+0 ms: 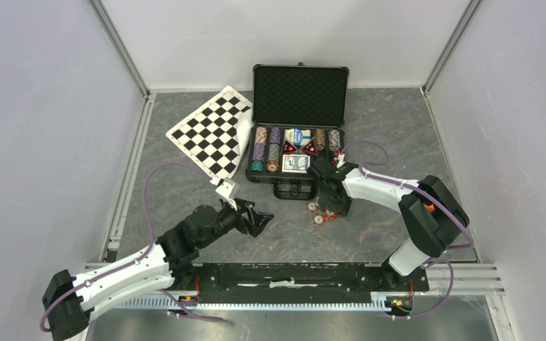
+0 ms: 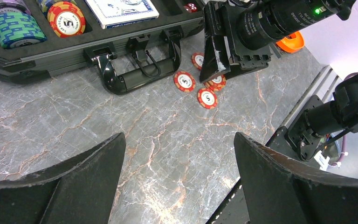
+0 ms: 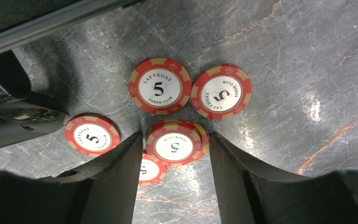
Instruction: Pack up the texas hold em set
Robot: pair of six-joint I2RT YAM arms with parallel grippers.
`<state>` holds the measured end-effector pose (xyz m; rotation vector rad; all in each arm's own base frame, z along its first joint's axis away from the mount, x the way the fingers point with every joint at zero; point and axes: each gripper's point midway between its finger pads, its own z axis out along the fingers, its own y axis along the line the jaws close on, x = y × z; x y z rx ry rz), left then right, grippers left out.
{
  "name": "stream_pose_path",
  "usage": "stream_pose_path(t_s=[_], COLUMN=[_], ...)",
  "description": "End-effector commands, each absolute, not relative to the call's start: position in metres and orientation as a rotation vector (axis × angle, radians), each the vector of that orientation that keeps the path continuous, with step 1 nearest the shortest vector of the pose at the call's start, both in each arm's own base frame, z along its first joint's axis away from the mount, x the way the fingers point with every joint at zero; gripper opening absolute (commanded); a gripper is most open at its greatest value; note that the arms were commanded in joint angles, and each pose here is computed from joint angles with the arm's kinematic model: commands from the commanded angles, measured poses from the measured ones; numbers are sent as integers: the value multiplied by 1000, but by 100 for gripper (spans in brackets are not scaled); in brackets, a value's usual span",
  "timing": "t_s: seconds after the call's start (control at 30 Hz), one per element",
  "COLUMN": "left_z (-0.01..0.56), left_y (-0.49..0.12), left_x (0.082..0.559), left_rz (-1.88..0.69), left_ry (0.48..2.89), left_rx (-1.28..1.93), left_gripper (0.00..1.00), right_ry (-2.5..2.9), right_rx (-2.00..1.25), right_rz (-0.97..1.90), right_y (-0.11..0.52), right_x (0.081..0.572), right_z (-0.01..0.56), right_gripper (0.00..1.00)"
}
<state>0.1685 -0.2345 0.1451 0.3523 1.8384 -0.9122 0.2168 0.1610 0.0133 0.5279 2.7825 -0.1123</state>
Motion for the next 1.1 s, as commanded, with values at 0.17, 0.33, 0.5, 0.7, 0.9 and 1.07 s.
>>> stream_pose_path(t_s=[0.17,0.33,0.5,0.7,0.9,1.07], left_z=[146,147,148,148,148,148], left_y=[-236,-236,-235,-234,-233,-232], left_x=[168,168,168,168,167,168], left_rz=[-919,-920,-920,-919,-916,-912], left_ry=[1828,1827,1822,1822,1822,1821], left_rx=[368,368,365,365,362,362], left_gripper=[93,93,93,93,93,93], right_ry=[2817,2827,2844,2840,2846,2847], right_rx=[529,536,538,555,564,535], right_rz=[-146,-142,-131,-65,-68,-105], right_y=[166,163,162,165,162,163], right_x=[208,200,192,186,180,181], right_z=[4,0,-4,-16,-21,-15], right_gripper=[60,63,66,64,61,59])
